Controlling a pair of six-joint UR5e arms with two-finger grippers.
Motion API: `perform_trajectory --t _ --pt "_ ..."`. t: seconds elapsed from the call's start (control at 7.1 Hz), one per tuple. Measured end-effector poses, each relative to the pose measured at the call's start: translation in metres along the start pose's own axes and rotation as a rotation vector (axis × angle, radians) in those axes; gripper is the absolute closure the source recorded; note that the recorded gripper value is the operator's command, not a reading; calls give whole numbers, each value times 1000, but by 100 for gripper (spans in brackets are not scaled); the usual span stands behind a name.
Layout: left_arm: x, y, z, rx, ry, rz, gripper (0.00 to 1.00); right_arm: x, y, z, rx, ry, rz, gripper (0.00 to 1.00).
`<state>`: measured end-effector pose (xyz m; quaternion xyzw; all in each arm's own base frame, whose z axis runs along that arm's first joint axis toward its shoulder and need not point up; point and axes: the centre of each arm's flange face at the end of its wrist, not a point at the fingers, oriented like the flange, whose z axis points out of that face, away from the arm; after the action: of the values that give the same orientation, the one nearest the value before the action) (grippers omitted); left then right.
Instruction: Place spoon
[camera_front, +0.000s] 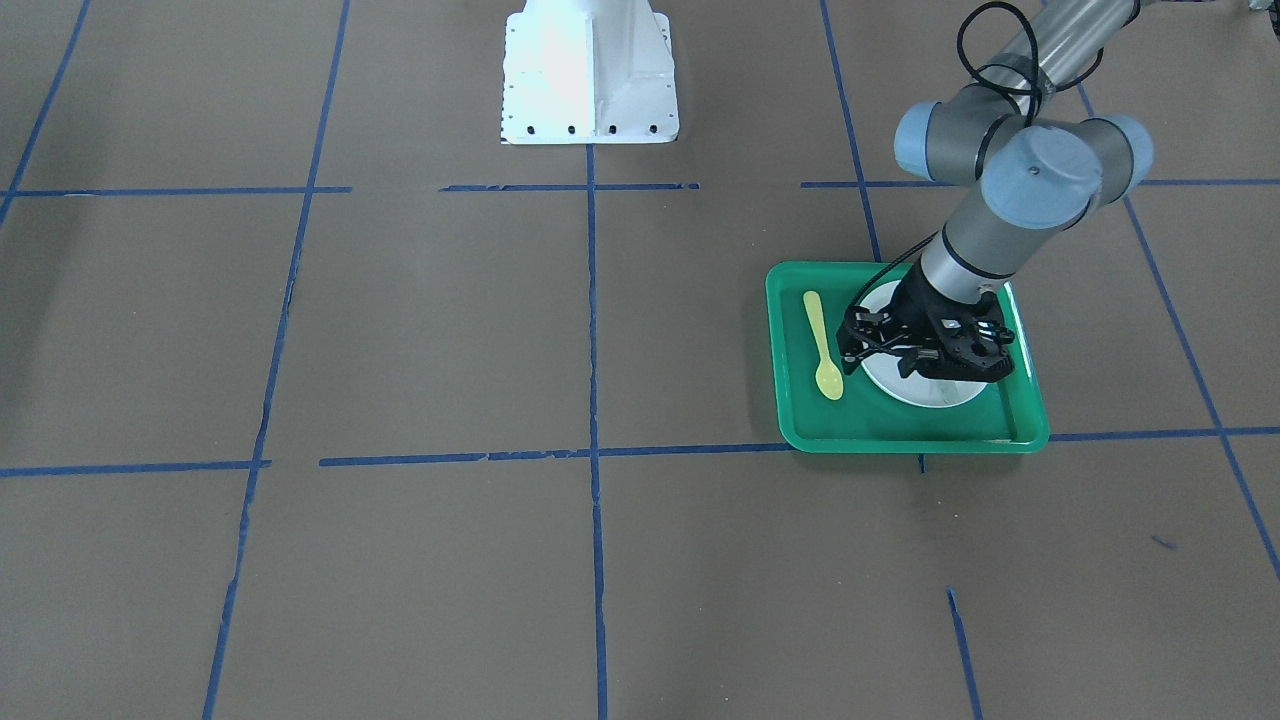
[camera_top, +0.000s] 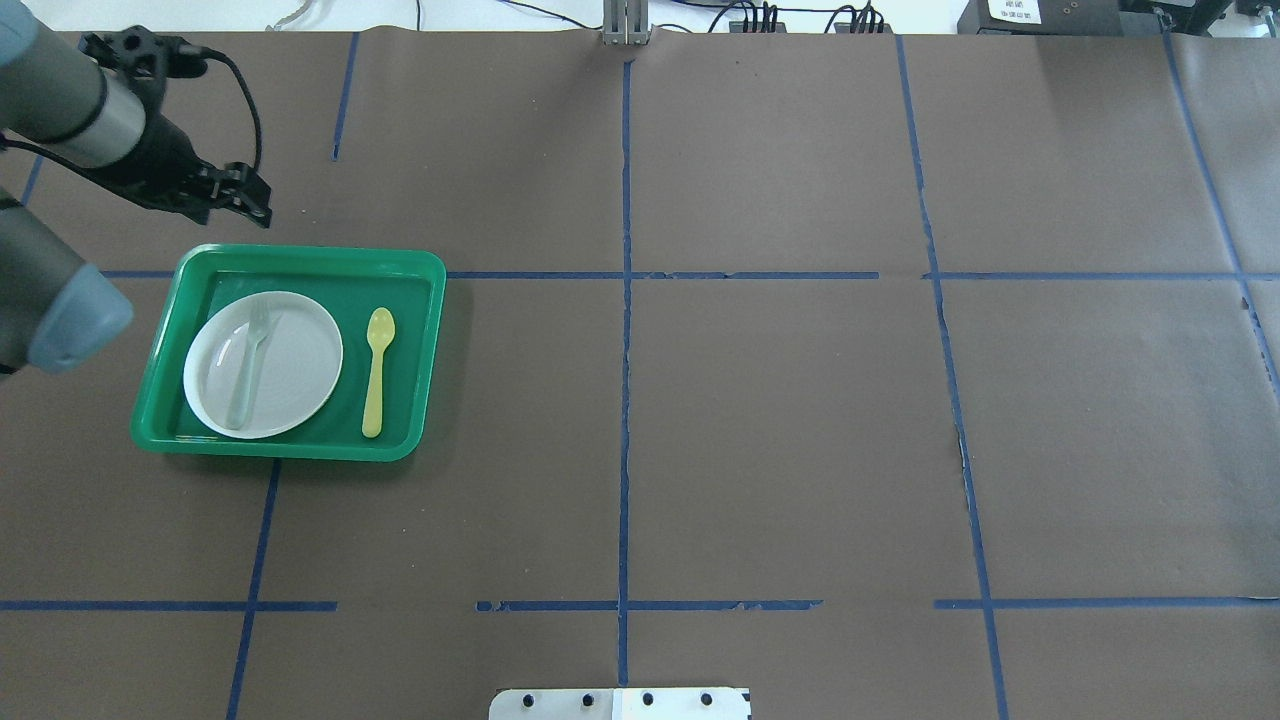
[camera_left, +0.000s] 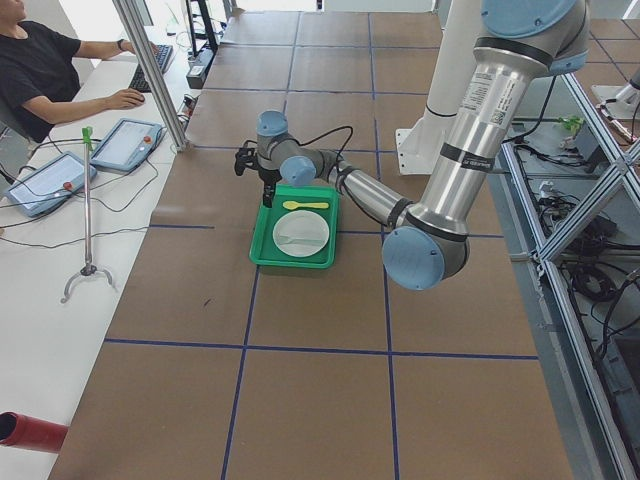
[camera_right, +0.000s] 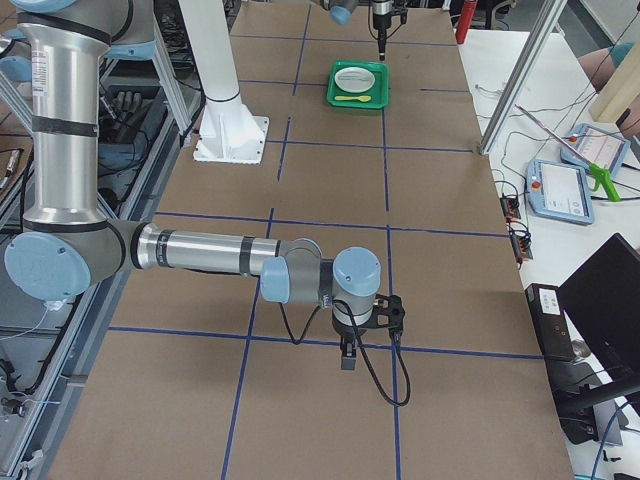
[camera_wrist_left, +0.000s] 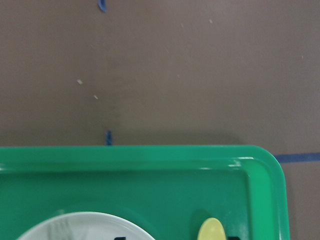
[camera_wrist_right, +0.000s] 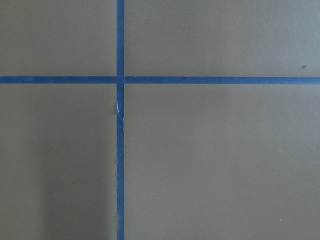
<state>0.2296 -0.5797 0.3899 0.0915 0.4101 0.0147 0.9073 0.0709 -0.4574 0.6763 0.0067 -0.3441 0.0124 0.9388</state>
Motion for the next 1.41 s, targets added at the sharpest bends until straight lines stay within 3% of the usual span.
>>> perform_trajectory --t 0.42,0.7,0.99,1.41 --pt "-210 14 -72 -21 -45 25 16 0 0 0 1 0 -1 0" --pt "-328 40 -100 -61 -91 23 0 0 0 0 0 0 0 0" --pt "-378 79 -110 -87 -96 18 0 0 0 0 1 0 -1 0" --pt "-402 139 -95 -78 -97 35 0 0 0 0 1 0 0 0"
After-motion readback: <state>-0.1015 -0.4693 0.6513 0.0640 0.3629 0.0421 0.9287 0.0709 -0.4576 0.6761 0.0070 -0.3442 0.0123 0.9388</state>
